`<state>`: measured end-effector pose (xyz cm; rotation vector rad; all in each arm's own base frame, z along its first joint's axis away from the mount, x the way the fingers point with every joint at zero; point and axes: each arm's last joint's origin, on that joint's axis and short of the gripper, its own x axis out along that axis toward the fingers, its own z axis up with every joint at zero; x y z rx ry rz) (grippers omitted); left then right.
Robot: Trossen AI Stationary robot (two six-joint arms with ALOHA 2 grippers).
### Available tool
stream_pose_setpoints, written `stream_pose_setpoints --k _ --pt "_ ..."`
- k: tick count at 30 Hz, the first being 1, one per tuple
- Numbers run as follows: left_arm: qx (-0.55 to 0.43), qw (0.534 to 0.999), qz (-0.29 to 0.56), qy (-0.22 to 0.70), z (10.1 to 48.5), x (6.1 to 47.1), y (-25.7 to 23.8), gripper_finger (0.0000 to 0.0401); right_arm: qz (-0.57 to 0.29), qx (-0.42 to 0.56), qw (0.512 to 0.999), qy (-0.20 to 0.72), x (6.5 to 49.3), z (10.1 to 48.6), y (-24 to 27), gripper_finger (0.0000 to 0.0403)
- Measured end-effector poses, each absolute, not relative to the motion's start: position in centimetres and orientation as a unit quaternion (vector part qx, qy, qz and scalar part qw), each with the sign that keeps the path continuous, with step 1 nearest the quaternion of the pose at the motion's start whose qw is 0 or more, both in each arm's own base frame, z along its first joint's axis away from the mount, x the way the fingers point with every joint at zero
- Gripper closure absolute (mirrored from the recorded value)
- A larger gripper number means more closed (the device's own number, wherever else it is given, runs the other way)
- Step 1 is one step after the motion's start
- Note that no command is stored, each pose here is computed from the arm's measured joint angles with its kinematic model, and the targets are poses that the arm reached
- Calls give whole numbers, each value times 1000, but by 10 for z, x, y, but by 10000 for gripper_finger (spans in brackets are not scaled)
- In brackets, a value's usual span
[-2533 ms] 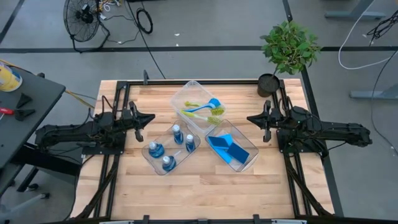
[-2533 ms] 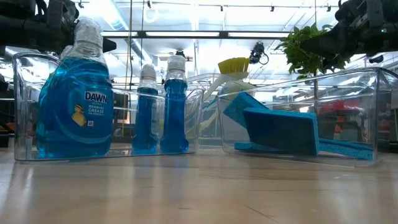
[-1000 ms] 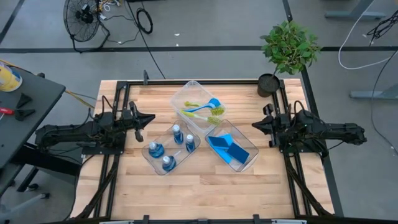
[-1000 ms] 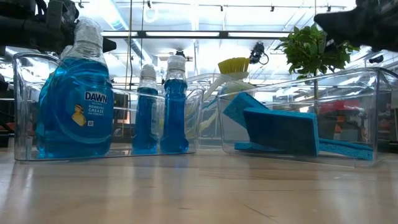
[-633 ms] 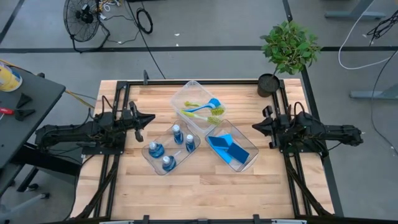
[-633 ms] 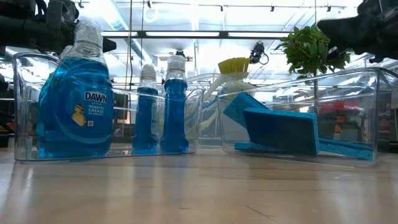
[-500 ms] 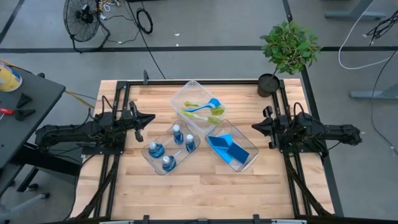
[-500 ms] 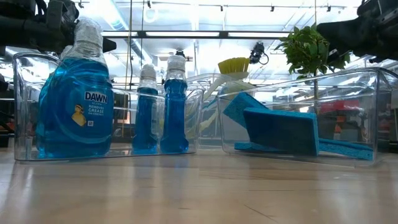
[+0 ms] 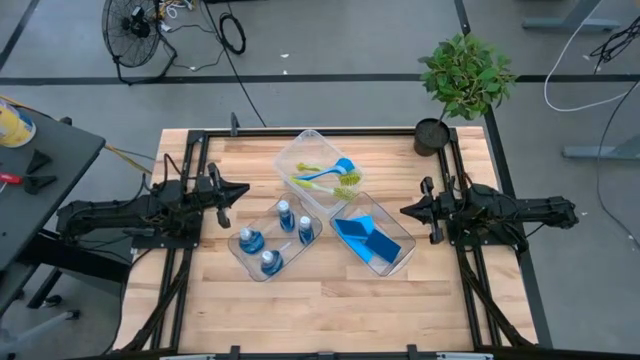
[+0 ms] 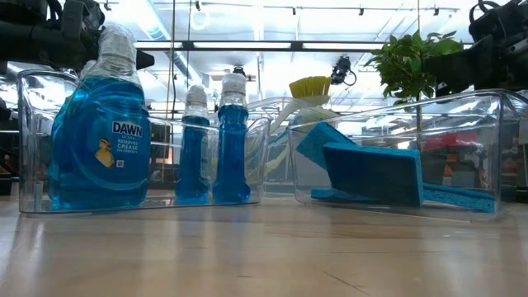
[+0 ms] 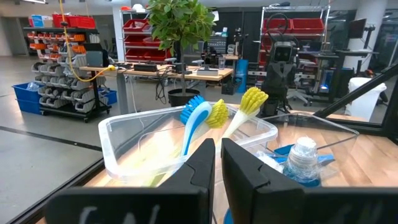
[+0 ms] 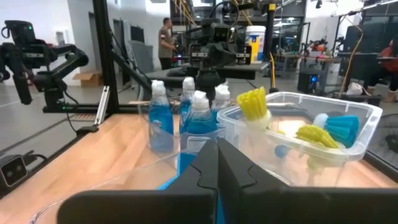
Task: Pick & Place Kitchen Sink Supplies
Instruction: Return to Home Position
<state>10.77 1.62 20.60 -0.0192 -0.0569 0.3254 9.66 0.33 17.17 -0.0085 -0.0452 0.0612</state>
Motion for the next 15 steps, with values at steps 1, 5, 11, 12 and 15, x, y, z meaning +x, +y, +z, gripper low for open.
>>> stream_pose_setpoints --k 1,5,11,12,15 --pt "-10 986 162 -28 206 108 16 369 31 -4 999 -21 97 171 3 403" --pt "-10 986 162 -28 206 108 16 369 31 -10 999 -14 97 170 3 403" --pt "-10 986 162 -28 206 108 16 369 13 -17 1000 -11 97 170 2 402" --pt "-9 986 162 -28 206 108 16 369 12 -17 1000 -12 97 170 2 400" --pt "-10 986 162 -28 206 108 16 369 16 -18 1000 -12 97 170 2 392"
